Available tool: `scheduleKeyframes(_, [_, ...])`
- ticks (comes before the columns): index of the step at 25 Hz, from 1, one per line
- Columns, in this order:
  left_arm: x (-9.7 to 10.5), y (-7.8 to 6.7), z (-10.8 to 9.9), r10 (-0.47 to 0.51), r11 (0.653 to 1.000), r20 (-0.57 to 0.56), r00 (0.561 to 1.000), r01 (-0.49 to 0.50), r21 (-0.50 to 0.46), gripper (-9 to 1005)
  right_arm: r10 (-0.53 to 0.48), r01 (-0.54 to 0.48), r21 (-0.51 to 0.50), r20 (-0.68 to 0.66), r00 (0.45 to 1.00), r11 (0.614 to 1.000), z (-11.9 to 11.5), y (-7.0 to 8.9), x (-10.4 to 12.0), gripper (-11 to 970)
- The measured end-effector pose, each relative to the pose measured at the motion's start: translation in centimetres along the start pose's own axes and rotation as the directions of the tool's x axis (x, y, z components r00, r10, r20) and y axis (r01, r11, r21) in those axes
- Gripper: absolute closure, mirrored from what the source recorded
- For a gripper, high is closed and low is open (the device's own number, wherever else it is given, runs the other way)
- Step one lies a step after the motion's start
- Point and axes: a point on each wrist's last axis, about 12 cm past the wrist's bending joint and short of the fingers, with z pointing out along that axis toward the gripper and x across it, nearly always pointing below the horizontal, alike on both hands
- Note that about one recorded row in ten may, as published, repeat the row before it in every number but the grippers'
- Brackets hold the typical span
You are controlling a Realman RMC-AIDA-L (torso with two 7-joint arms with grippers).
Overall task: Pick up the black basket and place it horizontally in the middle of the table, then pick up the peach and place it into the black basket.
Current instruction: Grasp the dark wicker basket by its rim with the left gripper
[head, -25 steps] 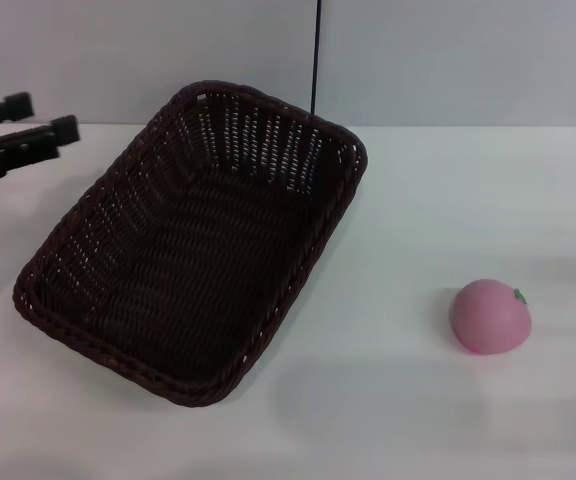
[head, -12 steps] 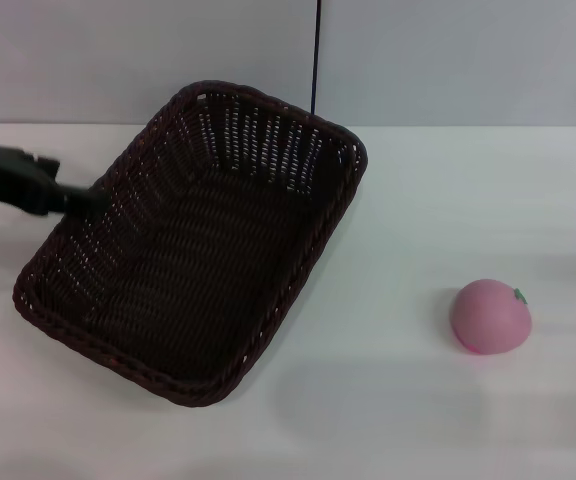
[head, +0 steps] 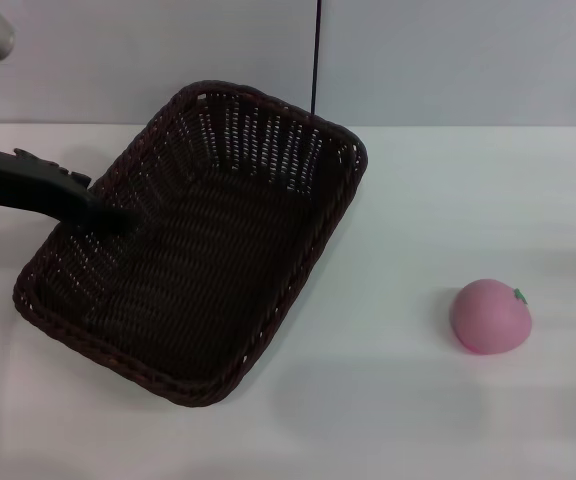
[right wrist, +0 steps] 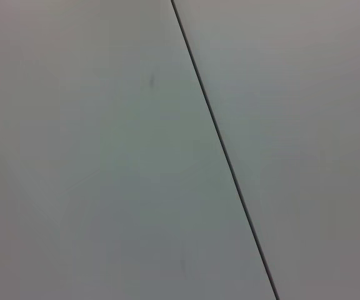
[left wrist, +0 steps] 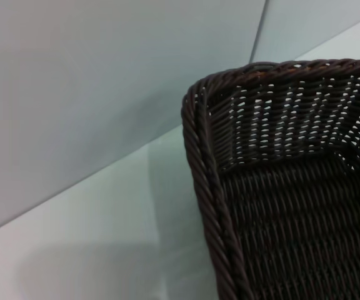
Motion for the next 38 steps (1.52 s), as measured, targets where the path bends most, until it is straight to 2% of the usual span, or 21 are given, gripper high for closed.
scheduleKeyframes(9, [-0.3, -0.6, 1.1, 0.008, 1.000, -0.004, 1.000, -0.008, 0.007, 213, 0.000, 0.000, 0.001, -0.004, 1.000, 1.000, 0.0, 0.0, 0.1, 162])
scheduleKeyframes(13, [0.1, -0.6, 1.9, 0.001, 1.000, -0.041, 0.999, 0.000, 0.016, 213, 0.000, 0.000, 0.002, -0.005, 1.000, 1.000, 0.0, 0.0, 0.1, 162])
scheduleKeyframes(22, [0.3, -0.3, 2.0, -0.002, 1.000, -0.046, 0.999, 0.002, 0.003, 268, 0.002, -0.002, 0.002, -0.011, 1.000, 1.000, 0.2, 0.0, 0.2, 162])
scheduleKeyframes(29, [0.0, -0.5, 2.1, 0.043, 0.999, -0.046, 0.998, -0.043, 0.010, 310, -0.001, 0.002, 0.005, -0.003, 1.000, 1.000, 0.1, -0.1, 0.0, 162])
scheduleKeyframes(33, [-0.2, -0.6, 2.2, 0.070, 0.998, -0.037, 0.997, -0.069, 0.014, 520, 0.008, -0.008, 0.008, 0.002, 1.000, 1.000, 0.0, -0.2, -0.1, 163])
scheduleKeyframes(34, [-0.4, -0.6, 2.2, 0.103, 0.995, -0.026, 0.994, -0.102, 0.012, 572, 0.019, -0.019, 0.012, 0.007, 1.000, 1.000, 0.1, -0.3, -0.2, 163])
scheduleKeyframes(36, [-0.7, -0.6, 2.2, 0.143, 0.990, -0.013, 0.990, -0.143, 0.007, 647, 0.040, -0.040, 0.017, 0.017, 0.999, 0.999, 0.1, -0.6, -0.4, 163])
scheduleKeyframes(38, [-0.7, -0.6, 2.2, 0.143, 0.990, -0.013, 0.990, -0.143, 0.007, 722, 0.056, -0.057, 0.019, 0.023, 0.998, 0.998, 0.0, -0.9, -0.6, 163])
